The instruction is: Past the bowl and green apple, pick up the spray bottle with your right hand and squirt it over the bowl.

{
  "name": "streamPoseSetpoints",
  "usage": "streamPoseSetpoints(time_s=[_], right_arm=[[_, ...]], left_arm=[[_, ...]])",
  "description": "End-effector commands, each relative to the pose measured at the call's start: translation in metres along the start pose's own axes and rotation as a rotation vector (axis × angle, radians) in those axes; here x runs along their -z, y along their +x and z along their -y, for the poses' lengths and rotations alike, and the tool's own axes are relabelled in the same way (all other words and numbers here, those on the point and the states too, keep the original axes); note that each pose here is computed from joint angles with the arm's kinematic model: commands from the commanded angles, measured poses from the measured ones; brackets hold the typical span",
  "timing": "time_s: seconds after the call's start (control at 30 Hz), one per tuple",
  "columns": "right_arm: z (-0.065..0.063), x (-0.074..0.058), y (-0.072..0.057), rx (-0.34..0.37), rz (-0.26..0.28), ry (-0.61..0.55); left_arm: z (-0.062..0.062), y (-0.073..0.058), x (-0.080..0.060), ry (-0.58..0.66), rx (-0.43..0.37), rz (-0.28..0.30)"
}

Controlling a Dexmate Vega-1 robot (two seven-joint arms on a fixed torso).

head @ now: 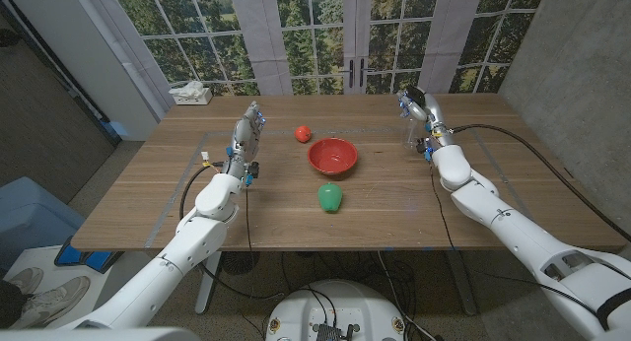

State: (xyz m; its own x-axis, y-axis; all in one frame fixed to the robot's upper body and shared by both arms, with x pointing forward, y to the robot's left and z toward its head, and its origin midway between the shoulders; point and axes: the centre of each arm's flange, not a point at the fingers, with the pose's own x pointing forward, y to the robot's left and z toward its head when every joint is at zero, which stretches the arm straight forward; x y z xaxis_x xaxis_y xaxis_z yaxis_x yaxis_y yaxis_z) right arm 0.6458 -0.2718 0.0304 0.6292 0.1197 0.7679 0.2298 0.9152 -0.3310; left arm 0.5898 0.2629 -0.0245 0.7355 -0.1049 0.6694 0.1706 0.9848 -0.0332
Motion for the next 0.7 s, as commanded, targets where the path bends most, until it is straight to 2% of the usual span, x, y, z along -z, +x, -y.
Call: streamPoseSetpoints(time_s=[0.03, 0.43, 0.7], right_arm=[[-0.001, 0.012, -0.008, 0.029, -0.029, -0.061], [-0.001, 0.022, -0.012, 0.036, -0.074, -0.120], [-0.001, 0.033, -0.016, 0.051, -0.109, -0.143]], left_arm=[[0.001, -0.004, -0.001, -0.001, 0.005, 0.005], [0.003, -0.008, -0.002, 0.000, 0.005, 0.009], [0.005, -0.008, -0.004, 0.002, 0.010, 0.008]])
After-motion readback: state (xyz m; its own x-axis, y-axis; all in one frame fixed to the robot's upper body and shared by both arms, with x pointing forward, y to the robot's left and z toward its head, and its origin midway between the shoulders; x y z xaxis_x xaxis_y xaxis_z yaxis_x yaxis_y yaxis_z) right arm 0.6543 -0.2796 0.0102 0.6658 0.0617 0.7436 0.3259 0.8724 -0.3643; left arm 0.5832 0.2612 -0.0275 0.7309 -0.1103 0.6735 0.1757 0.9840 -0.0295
